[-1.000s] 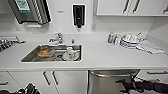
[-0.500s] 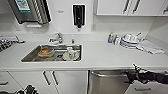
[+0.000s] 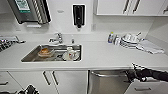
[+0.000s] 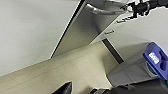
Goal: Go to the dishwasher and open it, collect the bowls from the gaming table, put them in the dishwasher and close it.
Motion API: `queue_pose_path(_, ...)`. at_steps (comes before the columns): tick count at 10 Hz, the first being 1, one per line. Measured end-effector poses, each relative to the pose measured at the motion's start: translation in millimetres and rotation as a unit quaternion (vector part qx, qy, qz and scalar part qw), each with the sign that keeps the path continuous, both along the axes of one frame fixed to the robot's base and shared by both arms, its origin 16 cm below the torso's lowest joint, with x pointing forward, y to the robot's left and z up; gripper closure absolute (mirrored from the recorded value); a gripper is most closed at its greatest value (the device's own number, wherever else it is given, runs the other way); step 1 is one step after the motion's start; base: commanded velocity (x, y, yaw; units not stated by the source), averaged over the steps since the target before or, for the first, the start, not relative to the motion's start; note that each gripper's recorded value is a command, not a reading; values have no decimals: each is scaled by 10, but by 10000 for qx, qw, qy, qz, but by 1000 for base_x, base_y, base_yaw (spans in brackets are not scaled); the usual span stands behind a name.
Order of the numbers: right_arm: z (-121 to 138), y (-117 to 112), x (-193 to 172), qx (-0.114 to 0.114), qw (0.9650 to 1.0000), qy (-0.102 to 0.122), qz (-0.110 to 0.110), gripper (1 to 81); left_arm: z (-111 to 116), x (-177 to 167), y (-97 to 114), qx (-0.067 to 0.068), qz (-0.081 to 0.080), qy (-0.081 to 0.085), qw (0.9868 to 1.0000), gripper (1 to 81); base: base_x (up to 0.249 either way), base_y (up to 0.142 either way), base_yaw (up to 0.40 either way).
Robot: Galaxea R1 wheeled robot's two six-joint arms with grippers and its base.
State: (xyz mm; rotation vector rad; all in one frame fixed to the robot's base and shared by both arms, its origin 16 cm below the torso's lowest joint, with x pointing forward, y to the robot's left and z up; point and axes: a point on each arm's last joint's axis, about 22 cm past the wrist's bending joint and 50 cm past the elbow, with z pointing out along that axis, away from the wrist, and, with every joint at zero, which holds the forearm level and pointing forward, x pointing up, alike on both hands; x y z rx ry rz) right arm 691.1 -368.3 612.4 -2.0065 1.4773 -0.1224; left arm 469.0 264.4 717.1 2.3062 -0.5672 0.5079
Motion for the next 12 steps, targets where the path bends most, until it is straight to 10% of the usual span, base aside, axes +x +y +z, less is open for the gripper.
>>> queue_pose_path(7, -310, 166, 273, -168, 9991, 322, -206, 10, -46, -1, 31, 49, -24, -21, 10000, 10, 0, 0, 0)
queue_pose_path(12, -520, -34, 103, -446, 9941, 948, -287, 10, -118, -7, -27, 13, -64, 44, 10000, 10, 0, 0, 0)
